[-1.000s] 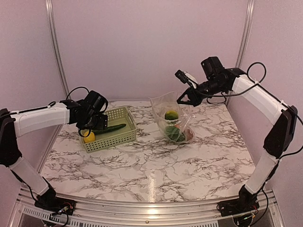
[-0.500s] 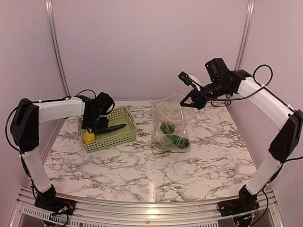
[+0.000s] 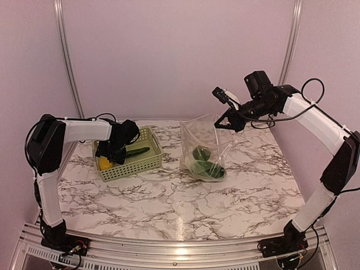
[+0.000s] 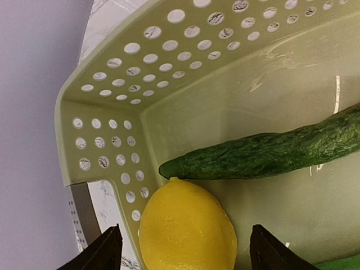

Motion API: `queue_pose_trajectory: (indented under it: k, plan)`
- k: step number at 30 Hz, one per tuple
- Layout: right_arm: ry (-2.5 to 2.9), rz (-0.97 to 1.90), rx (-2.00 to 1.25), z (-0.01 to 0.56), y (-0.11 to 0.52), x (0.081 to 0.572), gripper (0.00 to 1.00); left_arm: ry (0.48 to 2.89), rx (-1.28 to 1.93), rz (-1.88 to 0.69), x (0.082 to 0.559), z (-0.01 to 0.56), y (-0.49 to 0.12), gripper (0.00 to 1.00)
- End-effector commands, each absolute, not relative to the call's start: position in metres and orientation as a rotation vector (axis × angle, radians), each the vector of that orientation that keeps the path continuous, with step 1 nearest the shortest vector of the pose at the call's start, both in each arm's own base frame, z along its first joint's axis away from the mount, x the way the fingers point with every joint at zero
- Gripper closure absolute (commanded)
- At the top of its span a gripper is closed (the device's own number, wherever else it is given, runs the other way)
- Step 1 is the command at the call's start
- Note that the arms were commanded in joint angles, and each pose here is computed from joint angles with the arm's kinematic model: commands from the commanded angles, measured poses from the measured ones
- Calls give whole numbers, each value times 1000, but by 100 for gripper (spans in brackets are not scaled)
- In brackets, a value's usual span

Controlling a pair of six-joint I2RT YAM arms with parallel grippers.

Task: Place the food in the zip-top bag and seal the zipper
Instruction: Pick up the fake fruit from the bin.

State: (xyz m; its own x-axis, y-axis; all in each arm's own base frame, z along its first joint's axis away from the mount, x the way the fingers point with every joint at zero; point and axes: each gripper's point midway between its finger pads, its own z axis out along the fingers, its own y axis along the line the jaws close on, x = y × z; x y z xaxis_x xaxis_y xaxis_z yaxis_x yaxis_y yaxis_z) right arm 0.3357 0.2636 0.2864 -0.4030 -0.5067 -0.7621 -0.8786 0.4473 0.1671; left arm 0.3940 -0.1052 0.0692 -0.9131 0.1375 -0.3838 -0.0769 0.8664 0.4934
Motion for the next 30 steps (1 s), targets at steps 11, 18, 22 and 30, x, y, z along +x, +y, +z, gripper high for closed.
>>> queue_pose_trajectory:
  k: [11,18,22,30]
  plan:
    - [2016,717,-1157,299,259,334,100,2681,34,856,377,43,-84,33]
    - [2013,704,-1154,301,257,333,100,2665,8,827,377,52,-84,50]
    - [2008,693,-1152,303,256,334,100,2624,-40,694,382,83,-94,57]
    - [2012,696,-1151,304,258,338,100,2560,-87,387,388,141,-121,64]
